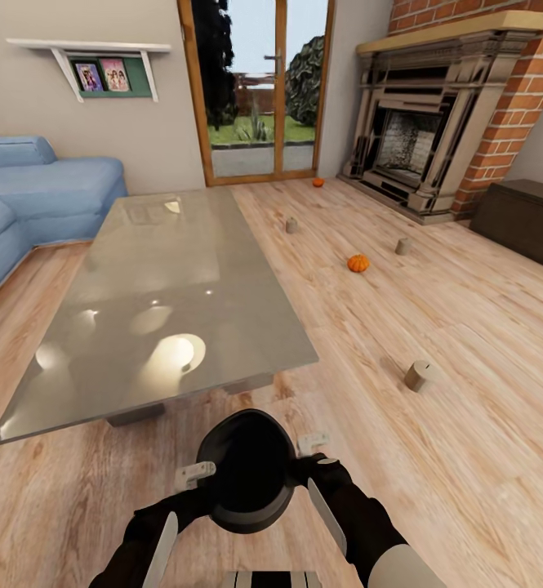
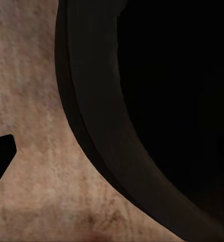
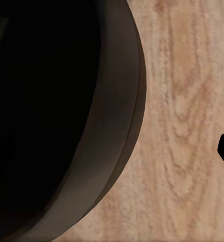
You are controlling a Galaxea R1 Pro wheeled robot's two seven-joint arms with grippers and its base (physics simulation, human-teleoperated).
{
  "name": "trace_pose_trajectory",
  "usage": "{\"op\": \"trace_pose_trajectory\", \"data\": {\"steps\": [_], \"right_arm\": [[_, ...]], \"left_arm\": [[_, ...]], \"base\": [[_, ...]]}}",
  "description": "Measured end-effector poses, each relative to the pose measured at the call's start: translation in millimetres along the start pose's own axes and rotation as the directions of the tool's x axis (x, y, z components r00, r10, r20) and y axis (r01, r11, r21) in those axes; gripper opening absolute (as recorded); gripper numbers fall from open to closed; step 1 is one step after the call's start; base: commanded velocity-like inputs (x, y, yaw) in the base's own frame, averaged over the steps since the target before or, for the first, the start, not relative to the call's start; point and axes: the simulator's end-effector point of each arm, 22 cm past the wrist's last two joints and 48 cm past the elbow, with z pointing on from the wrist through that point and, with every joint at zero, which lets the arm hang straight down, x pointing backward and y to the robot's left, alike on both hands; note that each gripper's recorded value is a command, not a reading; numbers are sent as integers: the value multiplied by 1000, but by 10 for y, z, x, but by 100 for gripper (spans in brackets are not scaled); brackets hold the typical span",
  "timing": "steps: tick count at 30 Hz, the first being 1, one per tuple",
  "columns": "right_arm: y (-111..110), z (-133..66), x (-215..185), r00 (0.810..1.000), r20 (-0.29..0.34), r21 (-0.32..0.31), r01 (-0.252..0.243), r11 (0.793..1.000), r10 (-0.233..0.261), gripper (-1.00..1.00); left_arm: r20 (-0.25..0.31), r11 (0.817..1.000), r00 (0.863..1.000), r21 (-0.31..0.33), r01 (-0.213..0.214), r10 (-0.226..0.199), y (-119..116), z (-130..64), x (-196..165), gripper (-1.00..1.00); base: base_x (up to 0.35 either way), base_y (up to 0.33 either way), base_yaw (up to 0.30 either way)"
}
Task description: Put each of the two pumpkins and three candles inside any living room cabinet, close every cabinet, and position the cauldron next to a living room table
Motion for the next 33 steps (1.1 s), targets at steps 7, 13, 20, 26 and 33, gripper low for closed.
{"op": "trace_pose_trajectory", "data": {"steps": [7, 13, 20, 26, 33], "right_arm": [[-2, -104, -127, 1000, 27, 5, 4, 1000, -4, 100], [-1, -195, -230, 999, 48, 9, 8, 1000, -9, 100], [4, -307, -345, 997, 71, 13, 13, 1000, -14, 100], [8, -403, -443, 996, 92, 17, 18, 1000, -19, 100], [16, -518, -558, 993, 119, 21, 23, 1000, -25, 100]], "left_arm": [[33, 1000, 999, 9, -2, 2, -43, -100, -145, 100], [62, 1000, 998, 17, -4, 3, -86, -199, -279, 100], [65, 1000, 998, 24, -9, 7, -129, -308, -356, 100], [89, 999, 996, 30, -14, 11, -166, -415, -476, 100], [122, 999, 992, 35, -17, 12, -188, -532, -608, 100]], "base": [[0, 0, 0], [0, 0, 0], [-50, 0, 0], [-114, 0, 0], [-116, 0, 0]]}}
